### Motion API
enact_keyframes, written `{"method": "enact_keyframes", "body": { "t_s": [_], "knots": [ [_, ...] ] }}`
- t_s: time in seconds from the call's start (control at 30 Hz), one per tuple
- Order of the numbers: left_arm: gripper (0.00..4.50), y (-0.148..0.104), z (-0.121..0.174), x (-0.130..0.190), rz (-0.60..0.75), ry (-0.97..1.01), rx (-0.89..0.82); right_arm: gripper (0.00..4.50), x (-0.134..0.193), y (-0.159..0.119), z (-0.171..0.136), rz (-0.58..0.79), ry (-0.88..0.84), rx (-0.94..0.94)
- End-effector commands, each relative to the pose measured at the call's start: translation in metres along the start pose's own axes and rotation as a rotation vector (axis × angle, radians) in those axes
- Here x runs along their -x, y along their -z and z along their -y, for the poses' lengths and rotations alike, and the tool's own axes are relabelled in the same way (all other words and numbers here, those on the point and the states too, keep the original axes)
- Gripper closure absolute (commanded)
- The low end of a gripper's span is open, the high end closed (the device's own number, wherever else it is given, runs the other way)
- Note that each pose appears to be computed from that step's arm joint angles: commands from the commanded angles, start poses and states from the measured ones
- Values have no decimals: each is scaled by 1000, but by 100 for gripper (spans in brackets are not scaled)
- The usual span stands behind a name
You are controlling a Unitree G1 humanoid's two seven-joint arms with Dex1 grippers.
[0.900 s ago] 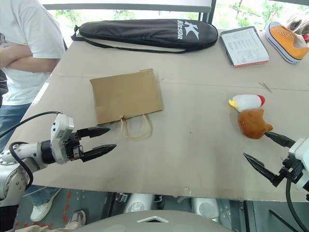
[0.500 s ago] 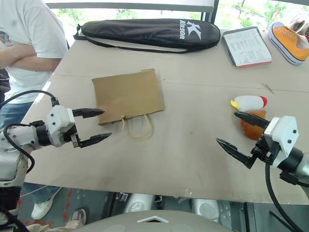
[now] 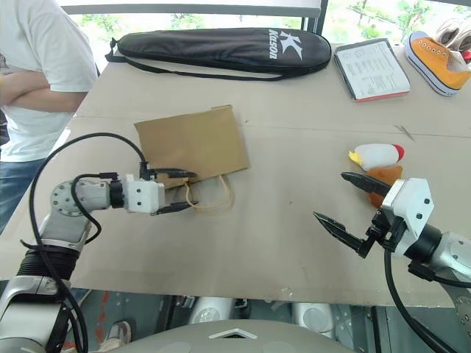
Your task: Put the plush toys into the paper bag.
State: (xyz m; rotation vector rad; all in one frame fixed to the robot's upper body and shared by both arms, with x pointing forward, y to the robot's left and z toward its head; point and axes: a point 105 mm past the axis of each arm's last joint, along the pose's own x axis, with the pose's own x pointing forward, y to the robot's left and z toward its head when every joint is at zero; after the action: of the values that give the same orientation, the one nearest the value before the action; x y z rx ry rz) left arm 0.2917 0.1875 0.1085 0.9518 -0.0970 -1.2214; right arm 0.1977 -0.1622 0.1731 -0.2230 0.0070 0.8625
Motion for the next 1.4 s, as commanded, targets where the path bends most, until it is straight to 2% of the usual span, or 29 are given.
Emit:
{"method": "enact_keyframes", "body": {
  "t_s": [0.03,0.1,0.13,0.17,0.27,0.3,0.4,0.53,0.67,0.87,1.07,1.4],
  "knots": [
    [328,-19,-15,2,113,-45,61,132,2,-9,-4,34,6,19],
    [424,-24,-14,3,144,-33,99,227,3,-7,-6,35,10,12],
    [448,-25,-14,4,154,-34,123,275,3,-7,-7,34,14,12],
    [450,-28,-19,3,180,-58,187,298,2,-6,-7,34,15,12],
    [450,-51,-38,-5,296,-96,366,428,-5,-9,-7,57,12,17],
    [450,-62,-46,-10,347,-108,403,441,-11,-10,-6,70,9,25],
    [450,-80,-56,-18,421,-124,478,441,-26,-11,-2,83,2,45],
    [450,-106,-65,-41,550,-132,597,441,-70,-9,7,94,-21,93],
    [450,-123,-71,-53,634,-148,634,441,-118,-7,14,103,-62,140],
    [450,-129,-71,-50,666,-155,679,441,-163,16,4,69,-182,139],
    [450,-133,-68,-49,674,-179,696,441,-190,30,-12,65,-291,120],
    [450,-131,-52,-39,637,-199,711,441,-220,26,-17,133,-427,5]
  ]
}}
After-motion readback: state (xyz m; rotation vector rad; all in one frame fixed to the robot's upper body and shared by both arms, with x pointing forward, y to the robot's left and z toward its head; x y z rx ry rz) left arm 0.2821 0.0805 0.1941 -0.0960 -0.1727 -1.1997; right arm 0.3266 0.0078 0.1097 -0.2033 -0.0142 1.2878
